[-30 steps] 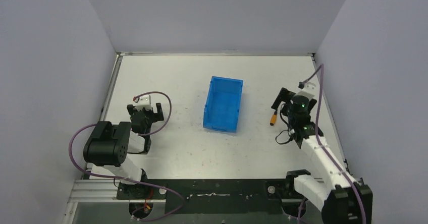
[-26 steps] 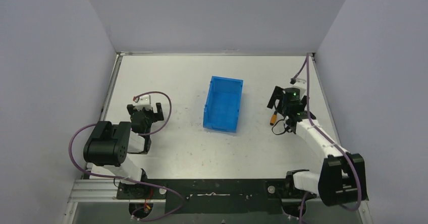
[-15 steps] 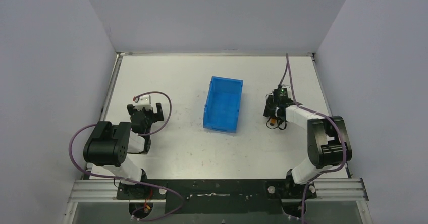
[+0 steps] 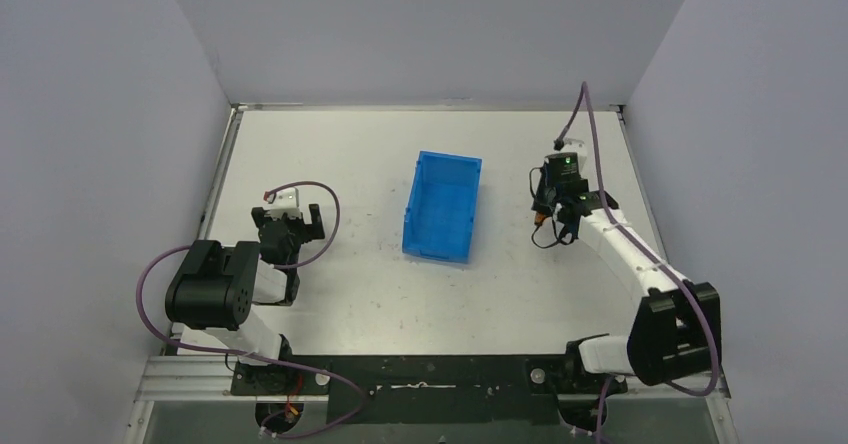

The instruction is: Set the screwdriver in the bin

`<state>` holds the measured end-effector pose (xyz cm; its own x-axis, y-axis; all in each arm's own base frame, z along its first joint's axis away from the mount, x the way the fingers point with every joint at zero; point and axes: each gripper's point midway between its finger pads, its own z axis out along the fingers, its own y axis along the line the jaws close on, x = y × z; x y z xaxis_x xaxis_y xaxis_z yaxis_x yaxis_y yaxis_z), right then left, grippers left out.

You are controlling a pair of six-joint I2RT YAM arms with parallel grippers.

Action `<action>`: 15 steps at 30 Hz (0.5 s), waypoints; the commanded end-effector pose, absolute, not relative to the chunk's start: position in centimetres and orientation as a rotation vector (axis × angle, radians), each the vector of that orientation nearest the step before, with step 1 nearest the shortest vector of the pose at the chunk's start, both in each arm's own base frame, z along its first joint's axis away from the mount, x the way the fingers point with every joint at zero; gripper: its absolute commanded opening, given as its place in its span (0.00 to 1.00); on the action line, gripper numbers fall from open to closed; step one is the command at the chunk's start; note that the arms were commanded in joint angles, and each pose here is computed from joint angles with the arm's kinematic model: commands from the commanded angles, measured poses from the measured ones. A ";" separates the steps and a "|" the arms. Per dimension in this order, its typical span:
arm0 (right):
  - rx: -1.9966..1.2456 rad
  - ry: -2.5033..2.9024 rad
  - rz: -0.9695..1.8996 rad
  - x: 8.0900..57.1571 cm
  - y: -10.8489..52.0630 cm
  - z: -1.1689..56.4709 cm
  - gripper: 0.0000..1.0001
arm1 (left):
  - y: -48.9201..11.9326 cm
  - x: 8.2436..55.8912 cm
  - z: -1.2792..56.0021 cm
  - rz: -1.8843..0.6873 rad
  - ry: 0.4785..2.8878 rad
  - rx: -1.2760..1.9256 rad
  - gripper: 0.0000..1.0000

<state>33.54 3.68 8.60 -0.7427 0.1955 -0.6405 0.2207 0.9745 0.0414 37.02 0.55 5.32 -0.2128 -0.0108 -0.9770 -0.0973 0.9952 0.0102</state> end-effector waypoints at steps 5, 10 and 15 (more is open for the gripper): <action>0.217 1.984 0.168 34.3 10.3 28.5 0.00 | 0.3 38.1 7.3 0.062 1.714 -0.083 0.97; 0.100 1.870 0.323 33.1 17.8 32.4 0.00 | 0.3 38.1 7.3 0.061 1.713 -0.082 0.97; -0.058 2.002 0.355 34.4 24.6 27.1 0.00 | 0.3 38.1 7.3 0.061 1.714 -0.082 0.97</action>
<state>32.35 21.07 31.33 -0.3699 0.1735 -0.9127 -0.1958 0.9458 0.2591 37.02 0.55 5.32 -0.2128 -0.0108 -0.9770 -0.0973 0.9952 0.0102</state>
